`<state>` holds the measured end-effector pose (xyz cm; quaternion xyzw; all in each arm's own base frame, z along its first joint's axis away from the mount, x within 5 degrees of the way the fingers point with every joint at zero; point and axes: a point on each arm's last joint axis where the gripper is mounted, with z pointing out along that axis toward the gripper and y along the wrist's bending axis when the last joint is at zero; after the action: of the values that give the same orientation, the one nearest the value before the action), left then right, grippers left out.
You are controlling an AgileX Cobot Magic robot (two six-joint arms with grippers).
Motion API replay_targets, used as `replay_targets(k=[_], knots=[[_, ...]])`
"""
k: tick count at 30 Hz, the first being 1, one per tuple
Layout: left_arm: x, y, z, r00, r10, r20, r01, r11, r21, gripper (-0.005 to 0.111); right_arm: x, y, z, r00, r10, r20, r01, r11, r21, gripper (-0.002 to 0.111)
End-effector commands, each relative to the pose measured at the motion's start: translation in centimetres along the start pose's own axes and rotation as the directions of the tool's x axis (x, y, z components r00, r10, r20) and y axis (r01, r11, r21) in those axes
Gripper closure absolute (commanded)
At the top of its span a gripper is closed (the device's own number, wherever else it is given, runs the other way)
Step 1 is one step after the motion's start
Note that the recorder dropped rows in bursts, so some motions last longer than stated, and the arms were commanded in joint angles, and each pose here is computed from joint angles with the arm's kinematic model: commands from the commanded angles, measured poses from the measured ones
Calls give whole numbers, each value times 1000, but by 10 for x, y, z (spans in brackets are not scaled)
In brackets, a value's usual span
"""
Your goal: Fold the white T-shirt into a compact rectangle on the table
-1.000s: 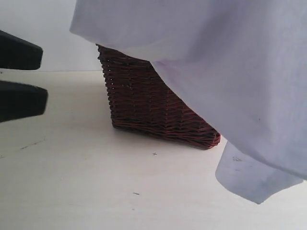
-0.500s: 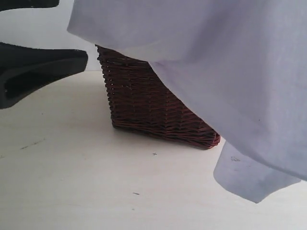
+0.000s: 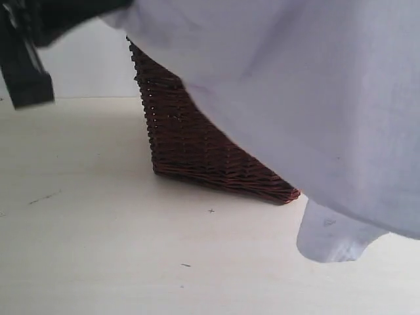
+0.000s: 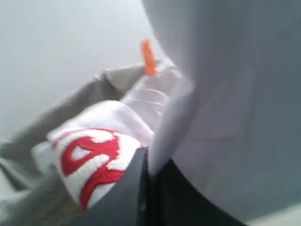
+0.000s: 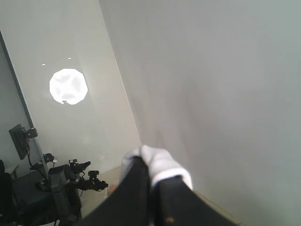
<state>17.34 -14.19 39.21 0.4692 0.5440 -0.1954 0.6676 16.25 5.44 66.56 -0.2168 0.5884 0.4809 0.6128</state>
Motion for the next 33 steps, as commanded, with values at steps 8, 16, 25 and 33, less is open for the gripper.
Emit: replay_targets(k=[8, 16, 25, 33], knots=[[-98, 10, -127, 943, 311, 118, -203, 819, -537, 107, -2, -29, -2, 997, -76, 0, 74, 964, 256, 108], [-1, -18, -96, 999, 28, -25, -36, 916, -400, 107, 15, -102, 8, 995, 85, -62, -50, 900, 433, 108], [56, -44, -84, 986, -84, -145, 40, 958, -283, 87, 21, -102, 13, 992, 79, -97, -42, 941, 335, 81], [55, -46, -84, 986, -102, -130, 64, 961, -270, 61, 17, -82, 6, 990, -62, -127, 103, 932, 348, 36]])
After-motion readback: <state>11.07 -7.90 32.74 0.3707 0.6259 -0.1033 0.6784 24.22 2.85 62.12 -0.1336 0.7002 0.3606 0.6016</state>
